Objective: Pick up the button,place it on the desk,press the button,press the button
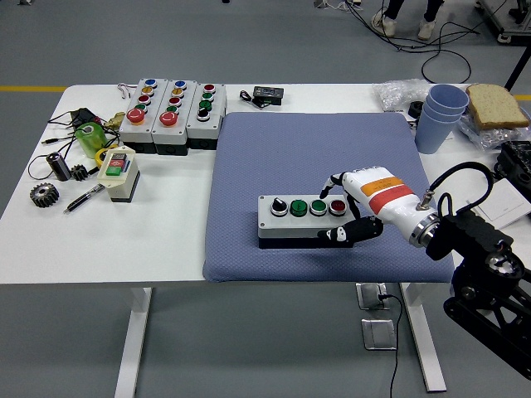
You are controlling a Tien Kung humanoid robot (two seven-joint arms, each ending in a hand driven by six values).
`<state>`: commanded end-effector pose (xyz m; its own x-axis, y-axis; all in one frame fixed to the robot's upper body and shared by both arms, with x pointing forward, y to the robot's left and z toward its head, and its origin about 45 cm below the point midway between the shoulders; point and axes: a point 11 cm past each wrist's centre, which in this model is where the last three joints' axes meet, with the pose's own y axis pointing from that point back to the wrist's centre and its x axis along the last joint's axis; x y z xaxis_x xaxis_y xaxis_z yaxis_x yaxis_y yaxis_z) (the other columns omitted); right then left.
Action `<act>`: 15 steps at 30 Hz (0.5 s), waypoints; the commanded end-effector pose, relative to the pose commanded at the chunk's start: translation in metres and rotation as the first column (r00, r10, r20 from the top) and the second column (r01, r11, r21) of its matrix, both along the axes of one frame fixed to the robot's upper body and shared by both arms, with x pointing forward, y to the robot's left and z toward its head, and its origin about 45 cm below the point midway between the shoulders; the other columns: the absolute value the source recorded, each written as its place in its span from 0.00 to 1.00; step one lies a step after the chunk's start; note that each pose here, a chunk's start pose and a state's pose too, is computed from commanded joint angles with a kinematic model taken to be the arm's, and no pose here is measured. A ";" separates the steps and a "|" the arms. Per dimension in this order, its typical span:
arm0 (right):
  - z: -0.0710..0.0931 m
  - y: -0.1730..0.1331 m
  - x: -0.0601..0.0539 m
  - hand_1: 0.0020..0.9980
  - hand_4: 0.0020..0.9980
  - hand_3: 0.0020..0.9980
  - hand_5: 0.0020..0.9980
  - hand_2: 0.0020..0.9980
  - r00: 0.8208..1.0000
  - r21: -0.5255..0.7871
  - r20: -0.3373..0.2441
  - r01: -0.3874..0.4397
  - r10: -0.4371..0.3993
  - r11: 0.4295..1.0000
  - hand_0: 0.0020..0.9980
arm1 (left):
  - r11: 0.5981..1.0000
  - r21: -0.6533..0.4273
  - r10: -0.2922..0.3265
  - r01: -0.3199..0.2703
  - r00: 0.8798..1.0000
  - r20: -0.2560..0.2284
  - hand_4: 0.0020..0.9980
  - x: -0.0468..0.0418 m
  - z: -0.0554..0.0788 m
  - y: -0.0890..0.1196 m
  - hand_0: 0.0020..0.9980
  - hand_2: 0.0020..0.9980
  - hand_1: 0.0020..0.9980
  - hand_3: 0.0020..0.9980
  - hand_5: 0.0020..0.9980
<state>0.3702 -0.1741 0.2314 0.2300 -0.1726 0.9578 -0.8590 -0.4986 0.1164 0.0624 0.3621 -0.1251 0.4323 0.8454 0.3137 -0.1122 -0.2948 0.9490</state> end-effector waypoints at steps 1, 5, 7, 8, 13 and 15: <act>-0.001 0.000 0.000 0.00 0.97 0.61 0.40 0.17 1.000 -0.002 -0.002 -0.001 0.001 1.000 0.13 | 1.000 0.000 -0.001 0.001 1.000 0.000 0.34 0.0000 0.000 0.000 0.63 0.68 0.66 0.59 0.64; -0.006 0.004 -0.003 0.00 0.97 0.61 0.40 0.17 1.000 -0.009 -0.018 -0.011 0.011 1.000 0.13 | 1.000 0.000 -0.002 0.002 1.000 -0.001 0.34 -0.0001 0.000 0.000 0.63 0.68 0.66 0.59 0.65; -0.010 0.004 -0.005 0.00 0.97 0.61 0.40 0.17 0.999 -0.016 -0.029 -0.015 0.015 1.000 0.13 | 1.000 0.000 -0.001 0.001 1.000 -0.001 0.34 -0.0002 0.000 0.000 0.63 0.68 0.66 0.59 0.65; -0.013 0.004 -0.005 0.00 0.97 0.61 0.40 0.17 0.999 -0.022 -0.041 -0.017 0.016 1.000 0.13 | 1.000 0.000 -0.002 0.002 1.000 -0.001 0.34 -0.0002 0.000 0.000 0.63 0.68 0.66 0.59 0.65; -0.019 0.004 -0.006 0.00 0.96 0.61 0.40 0.17 0.998 -0.039 -0.066 -0.017 0.014 0.999 0.13 | 1.000 0.000 -0.002 0.002 1.000 -0.003 0.34 -0.0008 0.000 0.000 0.62 0.68 0.66 0.59 0.65; -0.018 0.003 -0.006 0.00 0.96 0.61 0.40 0.17 0.998 -0.037 -0.062 -0.015 0.012 0.999 0.13 | 1.000 0.000 -0.004 0.004 1.000 -0.003 0.34 -0.0004 0.000 0.000 0.63 0.68 0.66 0.59 0.65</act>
